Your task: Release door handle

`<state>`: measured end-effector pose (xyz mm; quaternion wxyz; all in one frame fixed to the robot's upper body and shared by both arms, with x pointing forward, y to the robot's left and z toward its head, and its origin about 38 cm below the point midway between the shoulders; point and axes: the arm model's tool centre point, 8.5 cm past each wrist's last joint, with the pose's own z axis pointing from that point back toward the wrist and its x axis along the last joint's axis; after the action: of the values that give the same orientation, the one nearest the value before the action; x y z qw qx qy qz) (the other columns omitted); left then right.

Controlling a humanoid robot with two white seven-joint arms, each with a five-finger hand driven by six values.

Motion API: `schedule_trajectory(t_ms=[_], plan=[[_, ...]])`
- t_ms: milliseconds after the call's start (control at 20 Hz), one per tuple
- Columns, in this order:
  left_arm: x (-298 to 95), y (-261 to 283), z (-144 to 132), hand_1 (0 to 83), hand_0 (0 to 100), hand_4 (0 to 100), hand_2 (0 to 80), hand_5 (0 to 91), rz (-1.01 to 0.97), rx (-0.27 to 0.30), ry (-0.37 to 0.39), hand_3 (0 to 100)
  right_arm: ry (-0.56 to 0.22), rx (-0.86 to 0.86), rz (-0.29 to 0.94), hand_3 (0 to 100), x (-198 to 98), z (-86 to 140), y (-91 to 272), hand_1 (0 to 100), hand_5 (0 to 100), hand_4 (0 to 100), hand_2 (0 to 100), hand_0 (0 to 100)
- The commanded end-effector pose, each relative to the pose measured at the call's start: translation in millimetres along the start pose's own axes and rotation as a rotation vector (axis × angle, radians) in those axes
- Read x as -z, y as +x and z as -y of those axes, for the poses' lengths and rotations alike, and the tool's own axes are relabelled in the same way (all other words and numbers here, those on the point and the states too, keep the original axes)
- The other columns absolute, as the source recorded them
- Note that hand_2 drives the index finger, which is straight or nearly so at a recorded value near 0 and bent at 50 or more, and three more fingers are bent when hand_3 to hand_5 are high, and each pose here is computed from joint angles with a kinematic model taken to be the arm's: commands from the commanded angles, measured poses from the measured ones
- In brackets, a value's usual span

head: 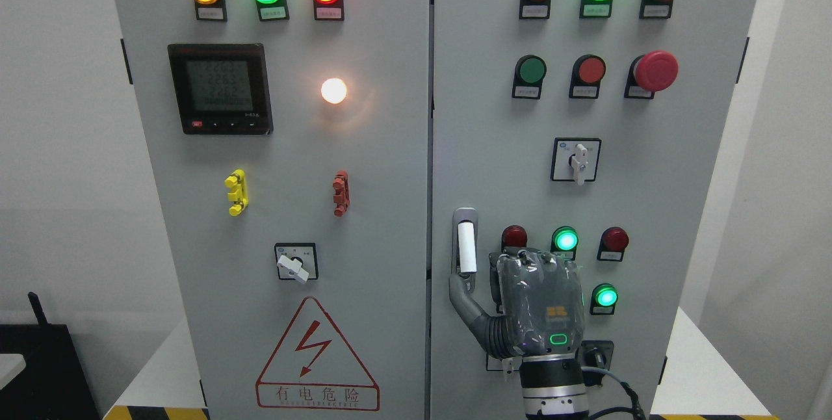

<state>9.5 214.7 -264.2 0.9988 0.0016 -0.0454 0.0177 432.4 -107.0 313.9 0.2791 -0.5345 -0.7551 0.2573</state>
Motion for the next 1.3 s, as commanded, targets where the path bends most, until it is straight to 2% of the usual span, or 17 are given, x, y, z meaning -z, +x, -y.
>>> schedule_trajectory(t_ms=[0,702,952,1253], plan=[[-0.3,1.4,0.6,38.9,12,0,0.0,0.0,-0.01,0.03,-0.004,0,-0.002,0.002,0.003,100,1.8,0.5,1.0,42,96,100,100,28],[-0.3,2.0,0.6,38.9,12,0,0.0,0.0,-0.008,0.029,-0.003,0,0.005,-0.001,0.003,100,5.1,-3.1,0.7,42,96,100,100,38],[-0.3,2.0,0.6,38.9,12,0,0.0,0.0,-0.008,0.029,-0.003,0,0.005,0.0,0.004,100,4.7,-2.9,0.8,42,96,100,100,46],[-0.3,2.0,0.6,38.9,12,0,0.0,0.0,-0.008,0.03,-0.004,0,0.009,0.0,0.001,100,2.1,-4.2,0.2,43,96,100,100,47]])
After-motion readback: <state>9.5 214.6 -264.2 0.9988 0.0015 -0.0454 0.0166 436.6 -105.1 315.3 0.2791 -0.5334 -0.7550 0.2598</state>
